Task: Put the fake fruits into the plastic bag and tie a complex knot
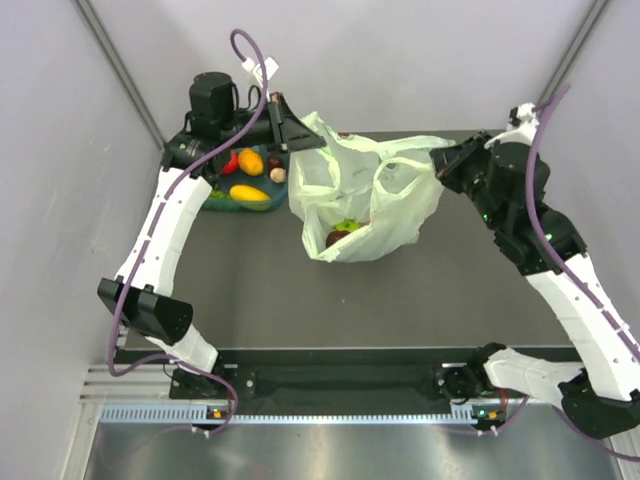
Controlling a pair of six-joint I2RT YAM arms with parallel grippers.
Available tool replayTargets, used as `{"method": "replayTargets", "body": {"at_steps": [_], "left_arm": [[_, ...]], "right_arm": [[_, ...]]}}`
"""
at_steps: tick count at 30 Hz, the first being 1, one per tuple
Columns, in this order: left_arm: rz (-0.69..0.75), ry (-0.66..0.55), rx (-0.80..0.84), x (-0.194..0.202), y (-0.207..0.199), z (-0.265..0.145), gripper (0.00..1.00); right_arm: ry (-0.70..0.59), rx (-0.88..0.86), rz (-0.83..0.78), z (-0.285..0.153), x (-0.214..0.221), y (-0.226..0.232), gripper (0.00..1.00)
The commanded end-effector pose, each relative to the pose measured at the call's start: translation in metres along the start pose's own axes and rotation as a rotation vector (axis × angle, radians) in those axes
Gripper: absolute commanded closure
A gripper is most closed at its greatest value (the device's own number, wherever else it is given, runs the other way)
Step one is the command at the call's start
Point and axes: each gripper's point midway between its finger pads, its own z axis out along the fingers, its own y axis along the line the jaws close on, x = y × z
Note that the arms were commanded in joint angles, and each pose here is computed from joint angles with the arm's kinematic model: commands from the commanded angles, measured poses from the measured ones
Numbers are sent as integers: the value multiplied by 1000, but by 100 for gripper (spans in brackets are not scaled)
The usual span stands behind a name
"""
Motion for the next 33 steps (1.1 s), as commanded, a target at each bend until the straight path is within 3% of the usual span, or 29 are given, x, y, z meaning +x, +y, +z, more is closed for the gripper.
{"method": "replayTargets", "body": {"at_steps": [1, 5, 10, 16, 19, 20, 23, 29, 33], "left_arm": [[-56, -36, 127, -18, -38, -24, 100], [-112, -43, 130, -10, -22, -28, 100], [-170, 6, 67, 34, 28, -15, 100], [-172, 33, 22, 59, 58, -8, 100], [-160, 34, 27, 57, 57, -7, 95], [-145, 26, 31, 53, 53, -8, 94], [-134, 18, 11, 49, 51, -11, 94], [-140, 9, -11, 45, 52, -12, 93], [-142, -2, -19, 44, 52, -13, 93]], "right_arm": [[76, -76, -56, -1, -3, 7, 100], [167, -68, -61, 16, 17, -14, 96], [271, -117, -90, 30, 69, -43, 93], [313, -249, -146, 34, 91, -35, 86], [327, -303, -168, 36, 90, -24, 69], [325, -317, -177, 35, 88, -21, 58], [312, -375, -212, 29, 81, -9, 40], [355, -443, -233, 16, 92, -2, 18], [347, -526, -270, 4, 105, 10, 12]]}}
